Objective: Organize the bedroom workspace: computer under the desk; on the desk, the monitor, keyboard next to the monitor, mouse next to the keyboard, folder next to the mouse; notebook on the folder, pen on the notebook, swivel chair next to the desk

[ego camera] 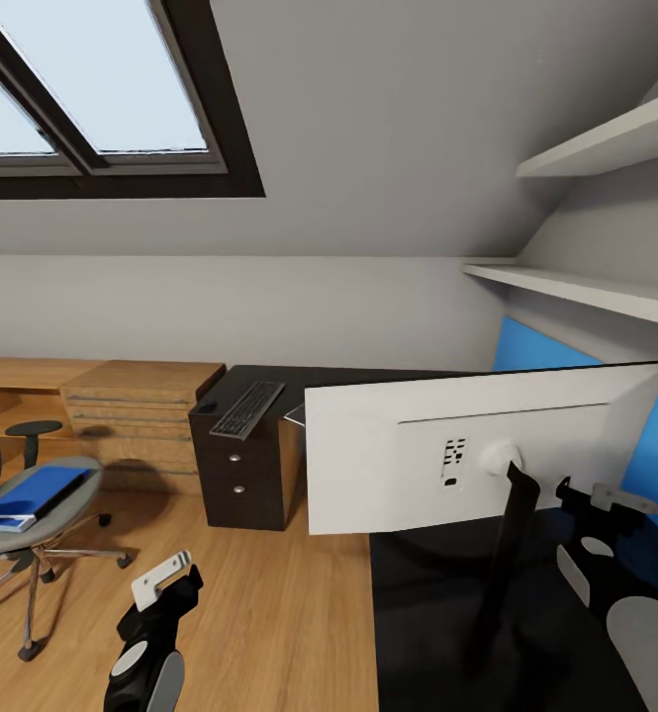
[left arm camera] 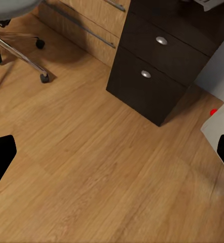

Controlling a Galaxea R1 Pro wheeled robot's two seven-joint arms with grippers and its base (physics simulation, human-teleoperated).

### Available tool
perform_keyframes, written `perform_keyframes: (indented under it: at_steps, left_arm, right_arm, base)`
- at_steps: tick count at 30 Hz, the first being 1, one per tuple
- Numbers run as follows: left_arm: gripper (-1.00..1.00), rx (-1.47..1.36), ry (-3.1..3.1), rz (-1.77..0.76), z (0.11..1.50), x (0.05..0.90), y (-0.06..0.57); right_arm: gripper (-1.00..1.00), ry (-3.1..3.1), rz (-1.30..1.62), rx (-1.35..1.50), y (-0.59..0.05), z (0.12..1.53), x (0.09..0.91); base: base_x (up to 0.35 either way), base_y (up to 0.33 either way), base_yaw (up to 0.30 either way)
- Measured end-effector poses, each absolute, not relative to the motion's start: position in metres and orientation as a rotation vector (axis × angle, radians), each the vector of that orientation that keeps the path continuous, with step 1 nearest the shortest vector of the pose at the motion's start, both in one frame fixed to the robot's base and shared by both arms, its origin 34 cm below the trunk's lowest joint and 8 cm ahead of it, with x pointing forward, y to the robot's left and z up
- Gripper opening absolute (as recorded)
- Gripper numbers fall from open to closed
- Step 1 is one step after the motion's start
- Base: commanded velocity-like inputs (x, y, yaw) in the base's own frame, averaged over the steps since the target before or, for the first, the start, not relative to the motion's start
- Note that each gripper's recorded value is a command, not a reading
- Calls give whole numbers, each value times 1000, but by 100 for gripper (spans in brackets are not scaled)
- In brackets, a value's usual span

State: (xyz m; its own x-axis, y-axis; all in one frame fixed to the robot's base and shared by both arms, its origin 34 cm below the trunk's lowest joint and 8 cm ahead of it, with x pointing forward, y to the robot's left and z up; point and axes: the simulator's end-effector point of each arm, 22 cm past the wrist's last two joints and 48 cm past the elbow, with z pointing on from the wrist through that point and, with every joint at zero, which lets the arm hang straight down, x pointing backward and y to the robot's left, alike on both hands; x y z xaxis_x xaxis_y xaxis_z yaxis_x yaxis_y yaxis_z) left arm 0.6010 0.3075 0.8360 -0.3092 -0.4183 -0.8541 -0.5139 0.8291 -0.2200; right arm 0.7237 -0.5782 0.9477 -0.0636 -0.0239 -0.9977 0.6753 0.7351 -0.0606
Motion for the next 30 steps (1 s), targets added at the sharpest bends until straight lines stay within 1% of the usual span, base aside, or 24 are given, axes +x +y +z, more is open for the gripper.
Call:
perform_keyframes:
  at_steps: [6, 14, 30]
  left_arm:
    - [100, -691, 1946, 111, 835, 601, 306]
    - [100, -636, 1955, 87, 838, 606, 285]
    - [100, -620, 1957, 77, 839, 607, 277]
  right_arm:
    - [100, 1538, -620, 551, -578, 948, 724]
    - [100, 1539, -621, 547, -577, 949, 724]
    - [100, 1533, -619, 546, -577, 950, 725]
  base:
    - [2, 0, 0]
    - [172, -19, 0]
    - [8, -1, 0]
